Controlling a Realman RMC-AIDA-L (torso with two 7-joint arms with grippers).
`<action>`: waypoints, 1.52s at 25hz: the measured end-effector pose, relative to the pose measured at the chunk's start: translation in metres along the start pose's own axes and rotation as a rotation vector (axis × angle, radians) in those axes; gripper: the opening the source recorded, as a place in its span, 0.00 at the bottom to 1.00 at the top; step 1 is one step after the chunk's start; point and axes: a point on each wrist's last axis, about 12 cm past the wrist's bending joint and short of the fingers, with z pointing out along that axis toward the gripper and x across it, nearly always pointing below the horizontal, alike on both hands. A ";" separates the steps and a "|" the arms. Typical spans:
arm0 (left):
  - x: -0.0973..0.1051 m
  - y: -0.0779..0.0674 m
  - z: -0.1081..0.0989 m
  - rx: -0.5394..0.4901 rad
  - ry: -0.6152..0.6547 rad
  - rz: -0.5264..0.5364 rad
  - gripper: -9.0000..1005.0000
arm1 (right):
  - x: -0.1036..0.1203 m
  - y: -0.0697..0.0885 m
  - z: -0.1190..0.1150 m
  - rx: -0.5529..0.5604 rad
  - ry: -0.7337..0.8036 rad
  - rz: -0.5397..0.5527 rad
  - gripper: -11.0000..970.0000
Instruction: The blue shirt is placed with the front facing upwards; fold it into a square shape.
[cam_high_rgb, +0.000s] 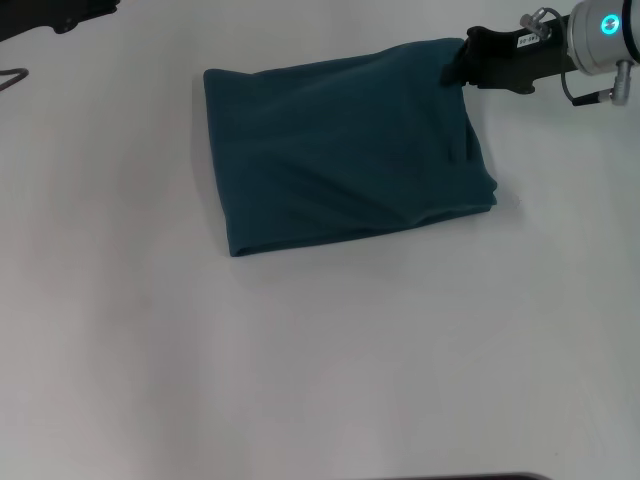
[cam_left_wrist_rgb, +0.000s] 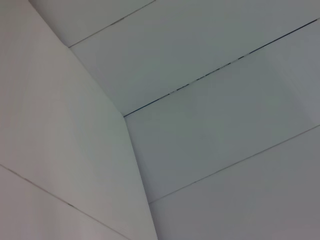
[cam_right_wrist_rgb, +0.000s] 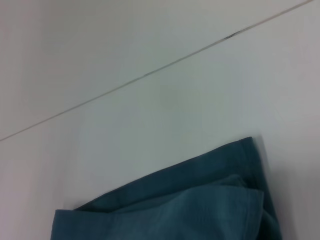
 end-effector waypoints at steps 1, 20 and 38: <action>0.000 0.000 0.000 0.000 0.000 0.000 0.90 | 0.000 0.000 -0.001 0.000 0.000 -0.001 0.08; 0.002 0.002 -0.005 0.002 -0.005 -0.014 0.90 | -0.021 0.020 -0.008 0.018 -0.060 -0.187 0.07; -0.001 0.000 -0.002 0.002 -0.012 -0.002 0.90 | 0.006 -0.015 -0.014 0.016 0.073 -0.039 0.33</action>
